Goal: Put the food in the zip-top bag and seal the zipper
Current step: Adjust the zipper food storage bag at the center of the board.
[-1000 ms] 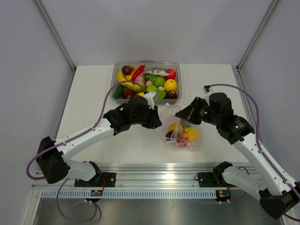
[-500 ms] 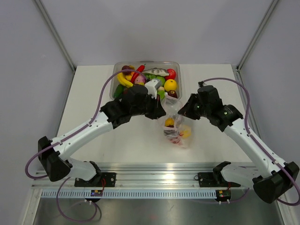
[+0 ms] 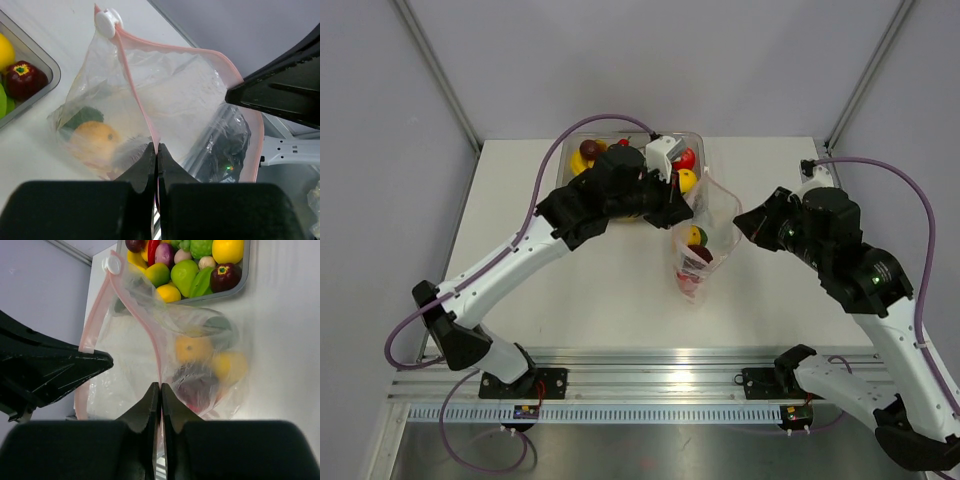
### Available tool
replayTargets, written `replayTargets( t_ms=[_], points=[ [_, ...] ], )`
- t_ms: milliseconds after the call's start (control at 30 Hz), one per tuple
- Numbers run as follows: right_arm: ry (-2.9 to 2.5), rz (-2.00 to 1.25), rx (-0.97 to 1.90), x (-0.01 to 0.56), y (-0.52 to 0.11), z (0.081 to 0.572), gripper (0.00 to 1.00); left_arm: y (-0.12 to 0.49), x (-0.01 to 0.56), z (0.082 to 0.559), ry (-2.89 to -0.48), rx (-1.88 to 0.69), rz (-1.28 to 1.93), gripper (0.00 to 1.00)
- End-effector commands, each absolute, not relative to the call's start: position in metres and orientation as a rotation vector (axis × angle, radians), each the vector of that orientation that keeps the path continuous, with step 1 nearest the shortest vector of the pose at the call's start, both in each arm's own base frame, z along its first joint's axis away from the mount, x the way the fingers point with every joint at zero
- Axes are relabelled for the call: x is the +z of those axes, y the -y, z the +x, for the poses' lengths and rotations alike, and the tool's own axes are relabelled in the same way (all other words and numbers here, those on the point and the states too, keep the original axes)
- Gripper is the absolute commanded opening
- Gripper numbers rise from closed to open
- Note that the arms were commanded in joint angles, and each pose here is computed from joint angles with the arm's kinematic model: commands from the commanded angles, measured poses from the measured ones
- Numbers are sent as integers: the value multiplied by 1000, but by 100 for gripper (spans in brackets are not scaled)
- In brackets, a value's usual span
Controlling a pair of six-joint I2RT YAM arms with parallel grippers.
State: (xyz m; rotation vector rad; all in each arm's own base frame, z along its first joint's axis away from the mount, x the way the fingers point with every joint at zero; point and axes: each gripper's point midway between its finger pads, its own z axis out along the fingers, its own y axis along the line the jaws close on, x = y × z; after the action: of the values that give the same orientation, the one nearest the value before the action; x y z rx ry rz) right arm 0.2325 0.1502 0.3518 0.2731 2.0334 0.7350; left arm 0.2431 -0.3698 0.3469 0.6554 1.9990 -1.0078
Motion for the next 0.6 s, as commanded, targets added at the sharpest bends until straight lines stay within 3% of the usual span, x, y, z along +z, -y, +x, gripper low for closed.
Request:
replayTargets(
  t_ms=[0,133,233,367,567],
  points=[
    [-2034,306,716,349,-145,232,11,372,343,243,-1989,-990,751,0],
    [-2028,326,728,347,-141,225,10,374,320,251,-2037,-965,782,0],
    [-2021,339,703,344,-137,225,10,385,291,248,-2113,-978,902,29],
    [-2051,352,637,330,-132,231,10,392,278,251,-2168,-946,1010,47],
    [-2130,356,616,291,-138,235,9,332,312,281,-2118,-558,879,73]
  ],
)
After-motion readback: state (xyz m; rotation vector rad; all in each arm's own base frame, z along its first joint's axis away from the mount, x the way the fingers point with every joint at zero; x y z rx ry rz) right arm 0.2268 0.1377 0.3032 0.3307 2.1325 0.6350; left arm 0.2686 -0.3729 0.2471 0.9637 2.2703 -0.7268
